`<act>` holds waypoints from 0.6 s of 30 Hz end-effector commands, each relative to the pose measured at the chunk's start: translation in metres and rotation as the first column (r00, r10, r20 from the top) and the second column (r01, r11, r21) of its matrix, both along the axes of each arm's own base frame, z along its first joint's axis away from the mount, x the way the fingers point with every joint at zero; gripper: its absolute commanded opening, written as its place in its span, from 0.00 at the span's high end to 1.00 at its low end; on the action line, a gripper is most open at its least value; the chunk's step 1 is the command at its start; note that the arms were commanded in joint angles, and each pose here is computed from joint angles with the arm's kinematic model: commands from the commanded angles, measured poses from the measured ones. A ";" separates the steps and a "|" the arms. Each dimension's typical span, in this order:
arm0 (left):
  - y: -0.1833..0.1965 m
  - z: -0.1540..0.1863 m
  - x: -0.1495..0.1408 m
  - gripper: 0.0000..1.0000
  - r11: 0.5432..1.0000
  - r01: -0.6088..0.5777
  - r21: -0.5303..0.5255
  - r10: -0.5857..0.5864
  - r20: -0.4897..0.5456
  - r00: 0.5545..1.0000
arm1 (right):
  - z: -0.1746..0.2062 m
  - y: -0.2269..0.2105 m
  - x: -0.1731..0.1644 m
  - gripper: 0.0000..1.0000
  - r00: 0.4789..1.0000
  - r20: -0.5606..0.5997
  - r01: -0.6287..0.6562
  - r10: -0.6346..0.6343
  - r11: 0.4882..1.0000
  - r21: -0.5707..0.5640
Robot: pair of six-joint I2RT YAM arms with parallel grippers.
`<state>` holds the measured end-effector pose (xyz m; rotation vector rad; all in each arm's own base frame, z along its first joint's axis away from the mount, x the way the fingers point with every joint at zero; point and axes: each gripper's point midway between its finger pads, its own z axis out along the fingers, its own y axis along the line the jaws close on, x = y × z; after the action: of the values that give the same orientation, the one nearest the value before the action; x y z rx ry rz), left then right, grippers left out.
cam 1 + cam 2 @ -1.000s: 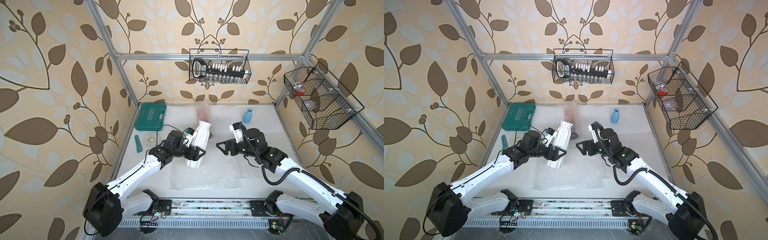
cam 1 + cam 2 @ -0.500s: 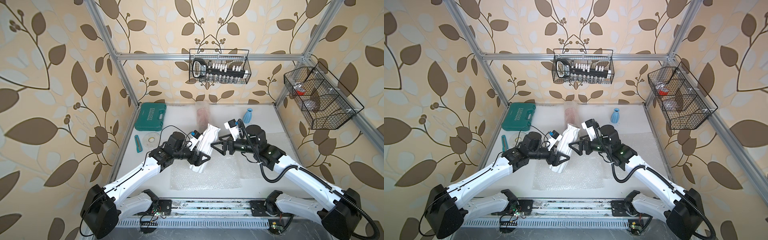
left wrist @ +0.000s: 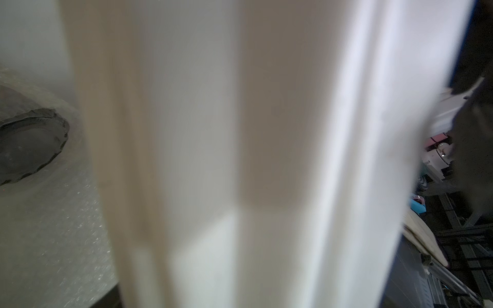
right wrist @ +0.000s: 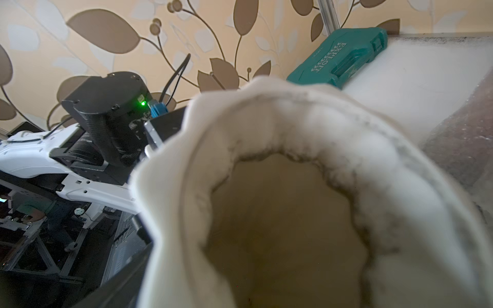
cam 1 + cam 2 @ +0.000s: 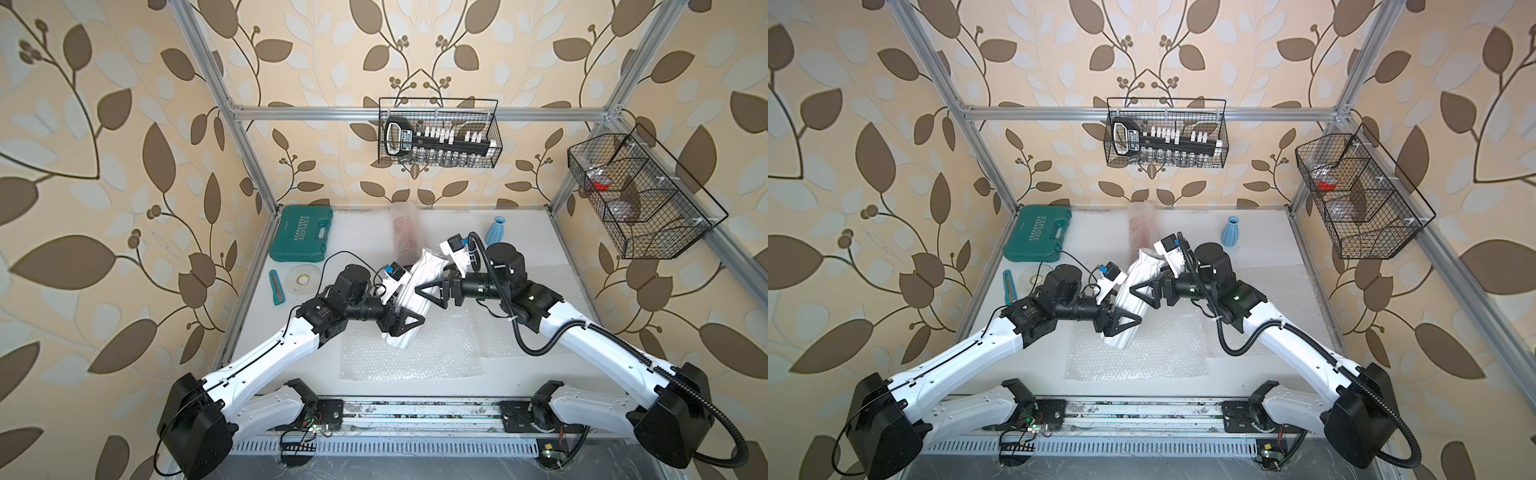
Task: Unwrap the vase from the bubble wrap
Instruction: Pick up the vase from the bubble wrap.
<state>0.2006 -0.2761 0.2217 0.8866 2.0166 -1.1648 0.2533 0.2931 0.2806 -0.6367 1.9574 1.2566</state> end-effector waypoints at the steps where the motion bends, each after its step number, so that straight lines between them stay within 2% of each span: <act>1: -0.009 0.057 -0.005 0.33 0.988 0.083 -0.132 -0.057 0.191 0.980 | 0.021 0.007 -0.001 0.00 0.998 0.036 -0.044 0.042 0.997 0.056; 8: -0.009 0.056 -0.007 0.33 0.988 0.087 -0.129 -0.062 0.188 0.980 | 0.024 0.011 -0.001 0.01 0.998 0.030 -0.062 0.060 0.995 0.083; 18: -0.009 0.054 -0.009 0.33 0.988 0.090 -0.126 -0.065 0.184 0.981 | 0.018 0.015 0.007 0.07 0.999 0.006 -0.047 0.047 0.995 0.087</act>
<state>0.1984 -0.2769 0.2244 0.8960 2.0029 -1.1663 0.2587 0.3045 0.2802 -0.6296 1.9430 1.3355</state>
